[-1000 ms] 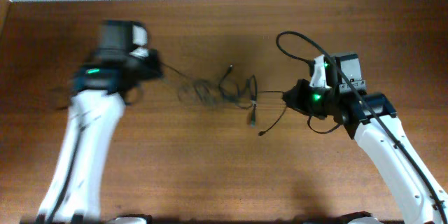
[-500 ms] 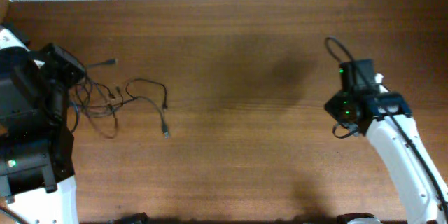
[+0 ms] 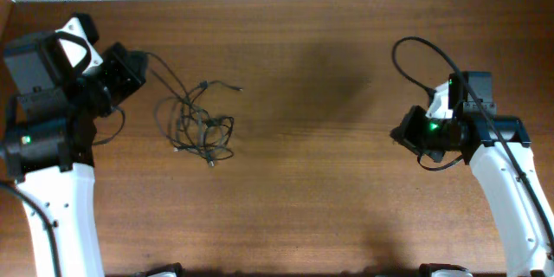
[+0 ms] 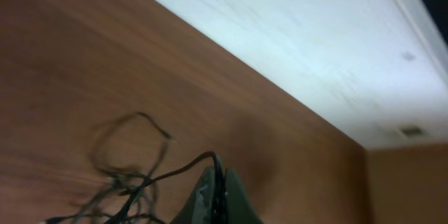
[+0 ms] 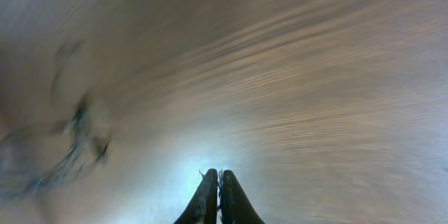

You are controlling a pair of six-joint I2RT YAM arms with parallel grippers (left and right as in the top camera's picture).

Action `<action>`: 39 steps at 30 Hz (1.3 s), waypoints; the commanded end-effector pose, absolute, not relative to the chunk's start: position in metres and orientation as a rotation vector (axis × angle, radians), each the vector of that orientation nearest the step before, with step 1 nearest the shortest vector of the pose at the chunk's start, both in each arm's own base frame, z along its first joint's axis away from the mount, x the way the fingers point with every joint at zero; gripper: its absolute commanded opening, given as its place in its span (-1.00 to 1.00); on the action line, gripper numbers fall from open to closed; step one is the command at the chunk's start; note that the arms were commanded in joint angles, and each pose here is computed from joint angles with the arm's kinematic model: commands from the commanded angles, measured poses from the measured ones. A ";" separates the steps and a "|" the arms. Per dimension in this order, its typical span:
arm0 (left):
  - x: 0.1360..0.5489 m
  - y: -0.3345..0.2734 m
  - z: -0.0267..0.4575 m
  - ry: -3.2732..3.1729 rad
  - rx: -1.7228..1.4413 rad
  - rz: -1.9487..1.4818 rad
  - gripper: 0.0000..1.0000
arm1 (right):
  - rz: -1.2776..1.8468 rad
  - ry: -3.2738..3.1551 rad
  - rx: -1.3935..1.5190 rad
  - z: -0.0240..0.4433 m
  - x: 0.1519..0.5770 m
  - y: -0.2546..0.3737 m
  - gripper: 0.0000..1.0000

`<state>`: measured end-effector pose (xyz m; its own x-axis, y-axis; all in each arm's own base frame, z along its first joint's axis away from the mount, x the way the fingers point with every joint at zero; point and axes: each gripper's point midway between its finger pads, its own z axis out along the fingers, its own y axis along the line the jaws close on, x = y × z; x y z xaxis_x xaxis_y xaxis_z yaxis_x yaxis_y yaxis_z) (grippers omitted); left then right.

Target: Untangle cables

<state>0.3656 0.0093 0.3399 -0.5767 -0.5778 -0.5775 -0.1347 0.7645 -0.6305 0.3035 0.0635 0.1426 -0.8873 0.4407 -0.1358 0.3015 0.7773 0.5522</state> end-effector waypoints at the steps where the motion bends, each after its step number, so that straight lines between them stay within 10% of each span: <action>1: 0.360 -0.027 0.359 2.106 -0.275 -0.902 -1.00 | 1.116 2.602 0.095 0.176 0.294 0.107 -0.91; 10: 0.335 -0.116 0.403 2.004 0.095 -1.297 -1.00 | 1.252 2.545 -0.109 0.188 0.282 0.135 -0.70; 14: 0.362 -0.119 0.366 2.116 -0.035 -0.932 -0.92 | 1.254 2.549 -0.103 0.187 0.281 0.135 -0.71; 16: 0.371 -0.102 0.326 2.237 -0.187 -0.607 -0.45 | 1.256 2.555 -0.099 0.186 0.280 0.135 -0.71; 17: 0.369 -0.098 0.311 2.287 -0.217 -0.500 0.27 | 1.257 2.558 -0.097 0.185 0.279 0.135 -0.69; 19: 0.365 -0.085 0.284 2.375 -0.264 -0.292 0.99 | 1.249 2.563 -0.093 0.184 0.279 0.134 -0.59; 39: 0.257 -0.091 0.109 3.169 -1.102 -0.017 0.85 | 1.086 2.626 -0.053 0.169 0.284 0.120 -0.28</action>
<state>0.2773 -0.0863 0.1327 -0.8389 -0.5374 0.0862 -0.5401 0.8415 -0.0099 0.2861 0.1226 0.1712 -0.9586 0.0907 -0.2700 -0.1360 0.6871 0.7137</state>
